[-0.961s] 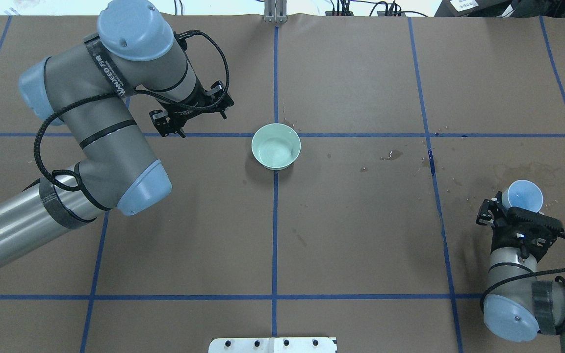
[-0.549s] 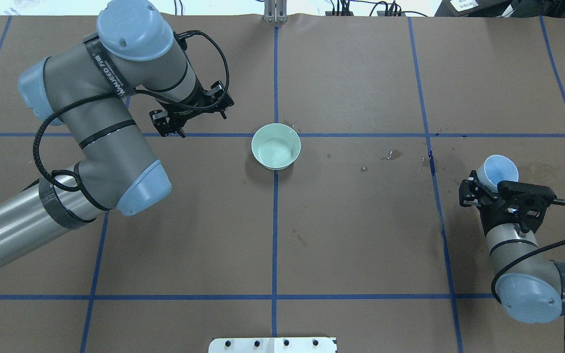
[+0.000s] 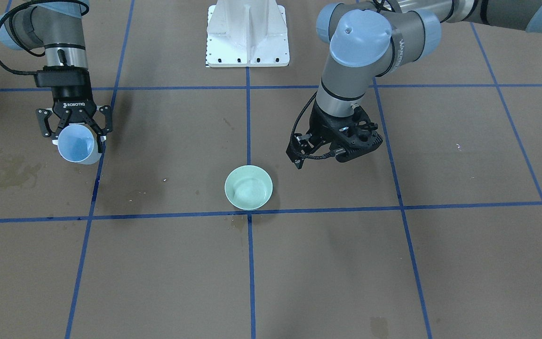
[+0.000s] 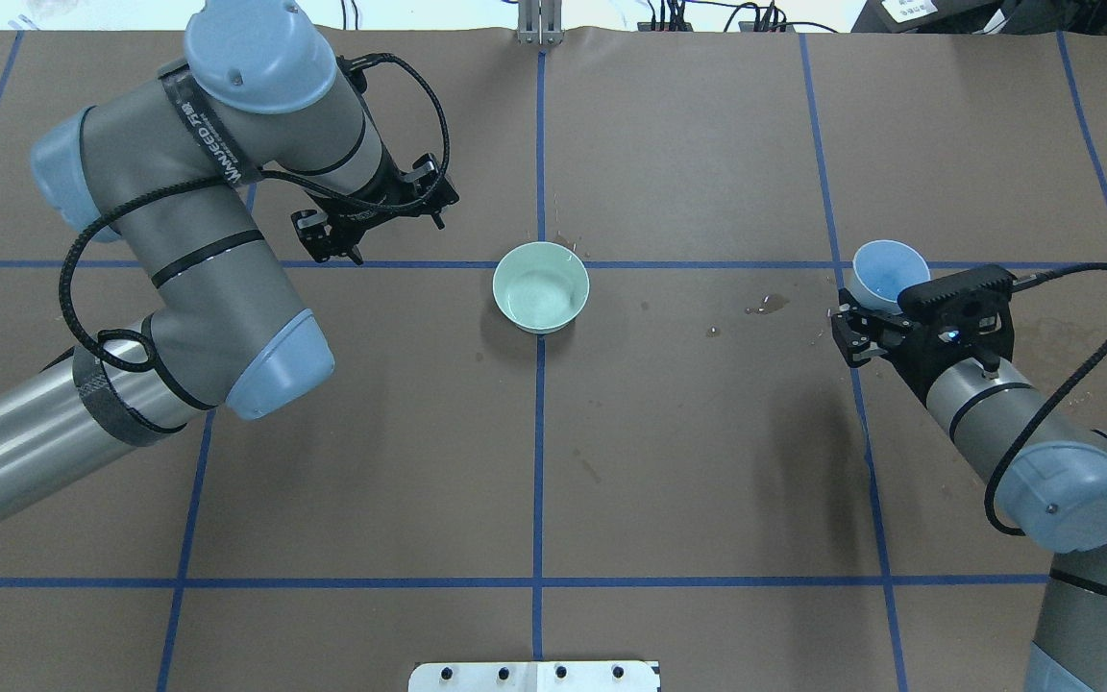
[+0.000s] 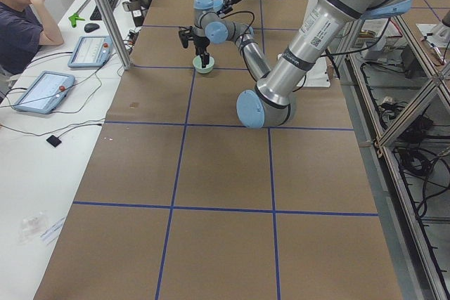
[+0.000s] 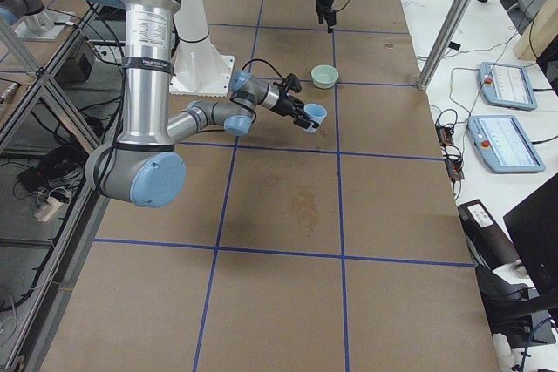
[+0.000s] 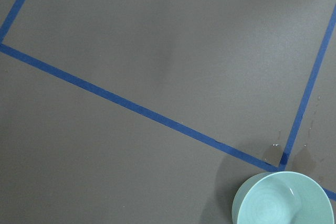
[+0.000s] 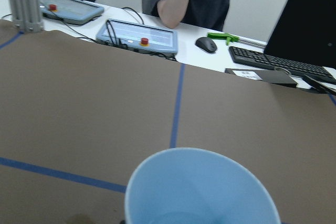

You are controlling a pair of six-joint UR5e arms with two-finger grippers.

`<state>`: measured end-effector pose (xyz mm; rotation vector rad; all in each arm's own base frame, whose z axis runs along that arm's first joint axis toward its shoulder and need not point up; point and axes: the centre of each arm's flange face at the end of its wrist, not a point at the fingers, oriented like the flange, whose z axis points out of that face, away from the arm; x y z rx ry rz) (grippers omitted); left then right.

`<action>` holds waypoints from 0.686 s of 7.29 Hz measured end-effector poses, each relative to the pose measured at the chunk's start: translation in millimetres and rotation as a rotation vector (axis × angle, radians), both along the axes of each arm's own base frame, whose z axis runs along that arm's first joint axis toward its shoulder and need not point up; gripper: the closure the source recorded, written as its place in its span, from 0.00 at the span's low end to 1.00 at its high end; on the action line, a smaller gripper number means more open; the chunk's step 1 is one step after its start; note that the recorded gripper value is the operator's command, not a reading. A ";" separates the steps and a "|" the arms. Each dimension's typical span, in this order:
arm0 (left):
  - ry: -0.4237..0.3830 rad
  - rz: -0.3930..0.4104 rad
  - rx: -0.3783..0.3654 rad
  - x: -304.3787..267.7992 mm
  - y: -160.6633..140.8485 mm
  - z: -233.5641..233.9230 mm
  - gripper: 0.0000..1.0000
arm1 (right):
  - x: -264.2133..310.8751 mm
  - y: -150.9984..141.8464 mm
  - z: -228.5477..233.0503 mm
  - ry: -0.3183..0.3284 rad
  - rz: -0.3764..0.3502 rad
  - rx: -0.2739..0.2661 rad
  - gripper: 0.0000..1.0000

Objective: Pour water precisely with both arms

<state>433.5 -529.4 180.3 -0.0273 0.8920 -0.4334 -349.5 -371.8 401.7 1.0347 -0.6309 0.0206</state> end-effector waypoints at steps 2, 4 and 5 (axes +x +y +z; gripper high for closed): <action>-0.017 0.031 0.063 -15.8 -8.5 3.4 0.00 | -37.5 -29.2 -55.0 -0.058 -0.176 0.042 1.00; -0.063 0.084 0.141 -38.0 -20.3 26.7 0.00 | -75.6 -46.1 -91.8 -0.063 -0.303 0.042 1.00; -0.091 0.116 0.180 -51.3 -26.7 42.3 0.00 | -85.7 -48.7 -102.5 -0.041 -0.361 0.046 1.00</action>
